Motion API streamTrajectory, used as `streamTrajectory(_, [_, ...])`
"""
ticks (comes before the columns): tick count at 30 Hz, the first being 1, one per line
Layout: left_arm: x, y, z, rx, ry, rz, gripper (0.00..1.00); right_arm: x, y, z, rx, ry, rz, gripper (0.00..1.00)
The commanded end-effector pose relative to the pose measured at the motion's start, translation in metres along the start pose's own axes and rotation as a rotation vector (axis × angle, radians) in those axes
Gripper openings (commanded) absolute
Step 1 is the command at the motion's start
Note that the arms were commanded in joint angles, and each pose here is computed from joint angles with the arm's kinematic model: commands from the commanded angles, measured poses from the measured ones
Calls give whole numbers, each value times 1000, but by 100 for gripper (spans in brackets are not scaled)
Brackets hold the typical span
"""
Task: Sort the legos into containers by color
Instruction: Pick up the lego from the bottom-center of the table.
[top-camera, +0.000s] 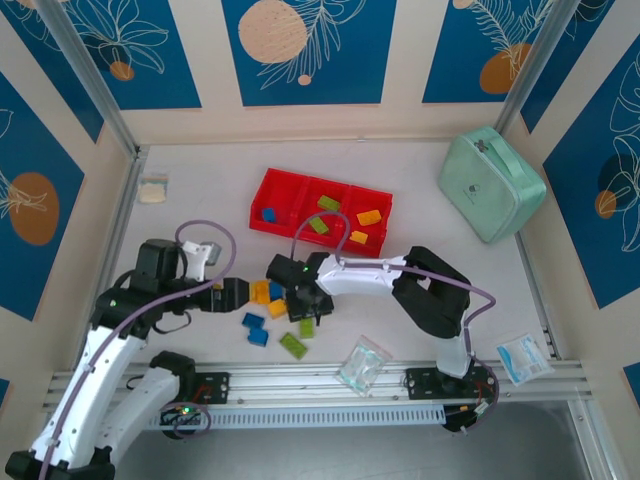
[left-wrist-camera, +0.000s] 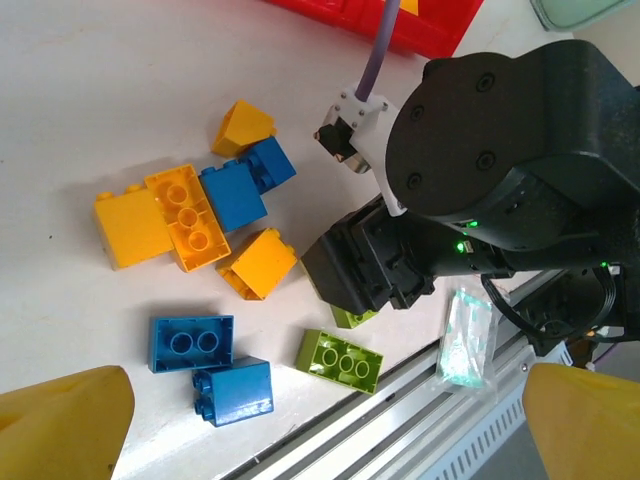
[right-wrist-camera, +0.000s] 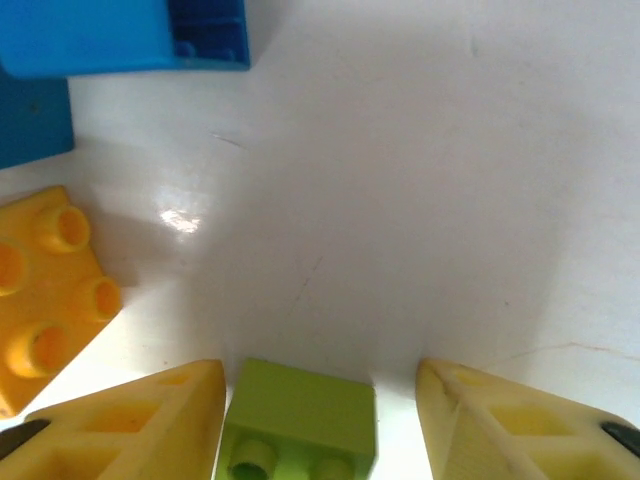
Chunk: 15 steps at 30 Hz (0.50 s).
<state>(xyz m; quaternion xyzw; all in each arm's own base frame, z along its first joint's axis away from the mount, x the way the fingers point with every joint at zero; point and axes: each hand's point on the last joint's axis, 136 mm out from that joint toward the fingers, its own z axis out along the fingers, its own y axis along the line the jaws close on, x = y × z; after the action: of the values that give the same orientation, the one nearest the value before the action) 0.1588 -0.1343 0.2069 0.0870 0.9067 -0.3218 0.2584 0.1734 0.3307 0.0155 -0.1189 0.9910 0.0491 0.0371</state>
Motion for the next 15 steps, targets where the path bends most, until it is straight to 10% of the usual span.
streamTrajectory(1, [-9, -8, -11, 20, -103, 54, 99, 27, 6, 23, -5, 76, 50, 48])
streamTrajectory(15, [-11, -8, -20, 4, -179, 86, 99, -54, -1, -85, -82, -202, -52, 28])
